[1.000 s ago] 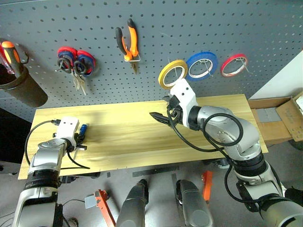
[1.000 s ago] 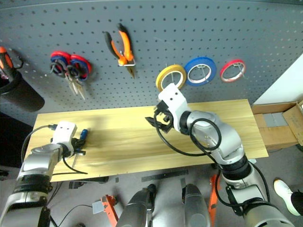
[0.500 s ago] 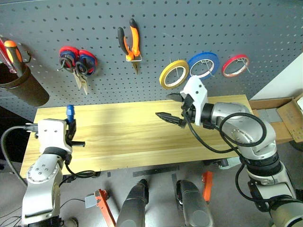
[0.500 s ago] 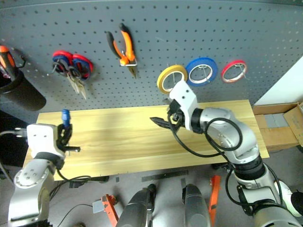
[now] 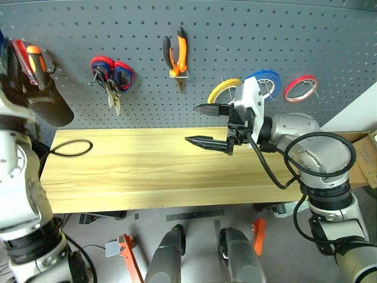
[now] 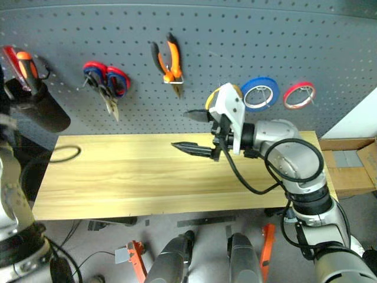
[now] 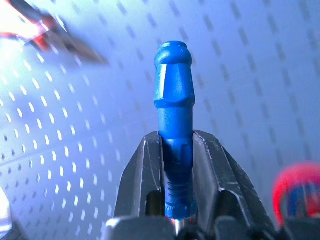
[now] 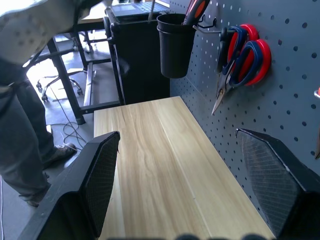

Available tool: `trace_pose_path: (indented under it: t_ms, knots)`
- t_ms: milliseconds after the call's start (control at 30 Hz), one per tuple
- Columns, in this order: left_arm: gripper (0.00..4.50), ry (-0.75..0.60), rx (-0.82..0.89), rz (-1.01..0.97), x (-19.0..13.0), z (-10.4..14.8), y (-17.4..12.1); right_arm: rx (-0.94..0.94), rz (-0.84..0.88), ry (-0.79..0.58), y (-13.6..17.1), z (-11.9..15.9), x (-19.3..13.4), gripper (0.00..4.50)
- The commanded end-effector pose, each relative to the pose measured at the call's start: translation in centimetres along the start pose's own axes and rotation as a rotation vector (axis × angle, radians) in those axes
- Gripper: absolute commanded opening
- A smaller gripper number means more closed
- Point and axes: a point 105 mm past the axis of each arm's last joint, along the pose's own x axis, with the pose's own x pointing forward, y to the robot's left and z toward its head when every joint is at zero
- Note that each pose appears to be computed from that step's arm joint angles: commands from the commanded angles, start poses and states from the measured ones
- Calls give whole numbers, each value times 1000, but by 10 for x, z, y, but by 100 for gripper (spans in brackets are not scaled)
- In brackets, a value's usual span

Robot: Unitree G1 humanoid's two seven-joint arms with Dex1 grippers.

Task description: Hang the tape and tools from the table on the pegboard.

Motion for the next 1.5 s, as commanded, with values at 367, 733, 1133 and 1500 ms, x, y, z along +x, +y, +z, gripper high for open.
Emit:
trace_pose_path:
  t_ms: [367, 733, 1133, 1500]
  knots:
    - [47, 41, -34, 58, 44, -46, 35, -50, -39, -53, -2, 15, 1, 399]
    - [288, 32, -72, 55, 33, -59, 26, -58, -65, -44, -3, 14, -5, 399]
    - [448, 232, -264, -183, 14, -47, -50, -32, -75, -92, -5, 17, -19, 399]
    - [448, 306, -204, -692, -56, -39, -145, 5, -74, -58, 2, 3, -27, 399]
